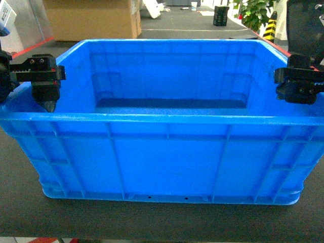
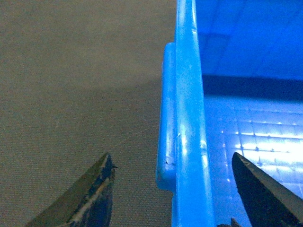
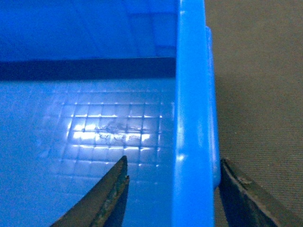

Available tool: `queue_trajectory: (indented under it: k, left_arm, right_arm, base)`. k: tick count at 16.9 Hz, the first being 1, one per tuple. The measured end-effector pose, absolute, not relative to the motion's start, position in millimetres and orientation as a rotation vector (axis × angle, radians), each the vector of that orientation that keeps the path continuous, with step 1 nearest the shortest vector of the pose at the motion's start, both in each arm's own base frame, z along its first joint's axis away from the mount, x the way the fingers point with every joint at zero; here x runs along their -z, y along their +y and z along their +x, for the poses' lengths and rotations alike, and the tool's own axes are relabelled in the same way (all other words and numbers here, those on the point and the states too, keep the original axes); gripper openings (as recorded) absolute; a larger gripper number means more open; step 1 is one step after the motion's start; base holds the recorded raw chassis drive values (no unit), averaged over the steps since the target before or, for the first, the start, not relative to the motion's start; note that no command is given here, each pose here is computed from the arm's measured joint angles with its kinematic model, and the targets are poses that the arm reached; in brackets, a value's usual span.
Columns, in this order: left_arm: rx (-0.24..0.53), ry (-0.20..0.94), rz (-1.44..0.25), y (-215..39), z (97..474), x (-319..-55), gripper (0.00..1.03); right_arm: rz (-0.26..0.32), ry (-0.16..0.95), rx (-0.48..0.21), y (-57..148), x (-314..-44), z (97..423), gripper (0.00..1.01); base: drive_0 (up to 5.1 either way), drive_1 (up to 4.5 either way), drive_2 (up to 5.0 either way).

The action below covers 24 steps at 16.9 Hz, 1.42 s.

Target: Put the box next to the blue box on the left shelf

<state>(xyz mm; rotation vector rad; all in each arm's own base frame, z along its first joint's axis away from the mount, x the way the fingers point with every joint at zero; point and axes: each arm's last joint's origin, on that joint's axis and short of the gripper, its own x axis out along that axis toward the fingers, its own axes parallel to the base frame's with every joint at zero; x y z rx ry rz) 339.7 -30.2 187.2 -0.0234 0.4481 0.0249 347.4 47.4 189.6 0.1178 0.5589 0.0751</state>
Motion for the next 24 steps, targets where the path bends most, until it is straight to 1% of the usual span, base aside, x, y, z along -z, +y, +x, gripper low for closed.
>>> queue_trajectory:
  k: [1,2,3,5,6,8,10,13,16,18,24]
  left_arm:
    - [-0.019,0.451,-0.018,-30.4,339.7,-187.2,0.6]
    - [-0.016,0.454,-0.012,-29.8,340.0,-187.5,0.51]
    - [-0.01,0.455,-0.006,-30.0,340.3,-187.9,0.38]
    - [-0.005,0.459,-0.002,-30.3,340.7,-188.5,0.18]
    - [-0.011,0.457,0.003,-30.6,341.0,-189.0,0.16]
    - [-0.014,0.454,0.021,-31.5,341.1,-189.7,0.15]
    - [-0.005,0.413,0.003,-32.9,339.3,-197.5,0.11]
    - [0.001,0.359,-0.003,-35.2,321.9,-203.3,0.1]
    - [-0.009,0.241,0.008,-35.1,296.8,-223.2,0.1]
    - [-0.011,0.188,0.018,-36.0,279.9,-231.9,0.1]
    - [-0.014,0.091,0.009,-37.0,228.9,-239.4,0.1]
  right_arm:
    - [0.114,0.557,-0.064,46.2,-189.7,347.6,0.45]
    - [0.112,0.554,-0.057,44.3,-189.9,348.0,0.35]
    - [0.1,0.555,-0.049,43.5,-189.6,348.0,0.24]
    - [0.088,0.551,-0.041,44.1,-189.2,348.4,0.21]
    - [0.088,0.551,-0.041,44.4,-189.2,348.4,0.21]
    - [0.088,0.549,-0.042,44.5,-189.3,348.5,0.21]
    - [0.09,0.537,-0.046,45.1,-189.3,346.7,0.21]
    - [0.103,0.517,-0.05,44.6,-191.6,331.9,0.21]
    - [0.108,0.392,-0.048,42.3,-212.1,303.9,0.21]
    - [0.103,0.341,-0.04,41.3,-221.0,286.0,0.21]
    - [0.09,0.235,-0.024,36.9,-236.2,231.4,0.21]
  base:
    - [0.0,0.0,0.0]
    - [0.0,0.0,0.0]
    - [0.0,0.0,0.0]
    - [0.0,0.0,0.0]
    - [0.0,0.0,0.0]
    - [0.0,0.0,0.0]
    - [0.0,0.0,0.0]
    - [0.0,0.0,0.0]
    - [0.0,0.0,0.0]
    - [0.0,0.0,0.0]
    - [0.0,0.0,0.0]
